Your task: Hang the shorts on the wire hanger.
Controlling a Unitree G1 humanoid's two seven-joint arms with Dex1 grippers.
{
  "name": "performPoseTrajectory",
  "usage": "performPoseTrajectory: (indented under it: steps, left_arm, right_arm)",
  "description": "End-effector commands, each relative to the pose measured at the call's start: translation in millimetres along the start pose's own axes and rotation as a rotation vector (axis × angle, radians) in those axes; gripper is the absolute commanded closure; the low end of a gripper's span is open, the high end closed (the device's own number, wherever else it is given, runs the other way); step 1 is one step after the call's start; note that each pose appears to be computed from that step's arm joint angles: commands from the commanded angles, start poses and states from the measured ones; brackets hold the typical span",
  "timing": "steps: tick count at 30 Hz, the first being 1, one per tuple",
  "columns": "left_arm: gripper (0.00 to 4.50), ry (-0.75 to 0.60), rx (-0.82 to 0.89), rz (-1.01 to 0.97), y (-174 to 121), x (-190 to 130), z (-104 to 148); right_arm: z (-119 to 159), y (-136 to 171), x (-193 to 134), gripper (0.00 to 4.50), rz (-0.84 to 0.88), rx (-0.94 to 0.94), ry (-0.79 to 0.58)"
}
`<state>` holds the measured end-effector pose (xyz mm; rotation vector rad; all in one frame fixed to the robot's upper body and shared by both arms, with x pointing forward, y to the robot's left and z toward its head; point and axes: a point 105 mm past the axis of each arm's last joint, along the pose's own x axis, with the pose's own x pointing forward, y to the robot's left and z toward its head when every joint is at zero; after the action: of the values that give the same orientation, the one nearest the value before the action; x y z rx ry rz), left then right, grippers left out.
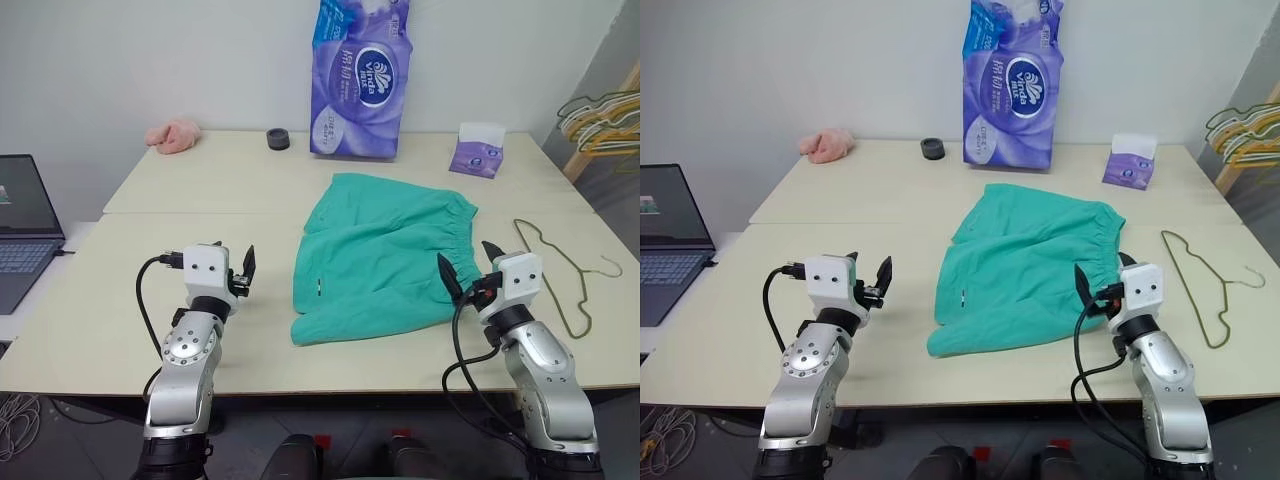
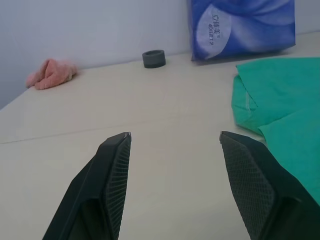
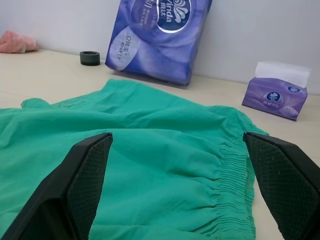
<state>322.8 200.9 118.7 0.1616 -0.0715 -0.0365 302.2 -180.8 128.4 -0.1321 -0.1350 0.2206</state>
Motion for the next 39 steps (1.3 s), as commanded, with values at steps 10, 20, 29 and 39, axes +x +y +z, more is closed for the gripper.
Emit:
performPoseTrajectory:
  steps: [10,20,29,39]
  left_arm:
    - [1.51,-0.042,0.018,-0.05,-6,-1,9]
    - [1.51,-0.057,-0.066,-0.099,-6,-2,11]
    - [0.02,-0.054,-0.128,-0.258,-22,-10,11]
    - [0.02,0.129,0.087,-1.034,-78,-59,1]
  right_arm:
    - [11,-5,1,0.04,-0.013,-0.01,-0.049]
    - [15,2,1,0.04,0.025,-0.004,-0.047]
    - [16,6,-2,0.0,0.028,0.009,-0.041]
    - [3,80,-54,0.0,0.692,0.077,0.213]
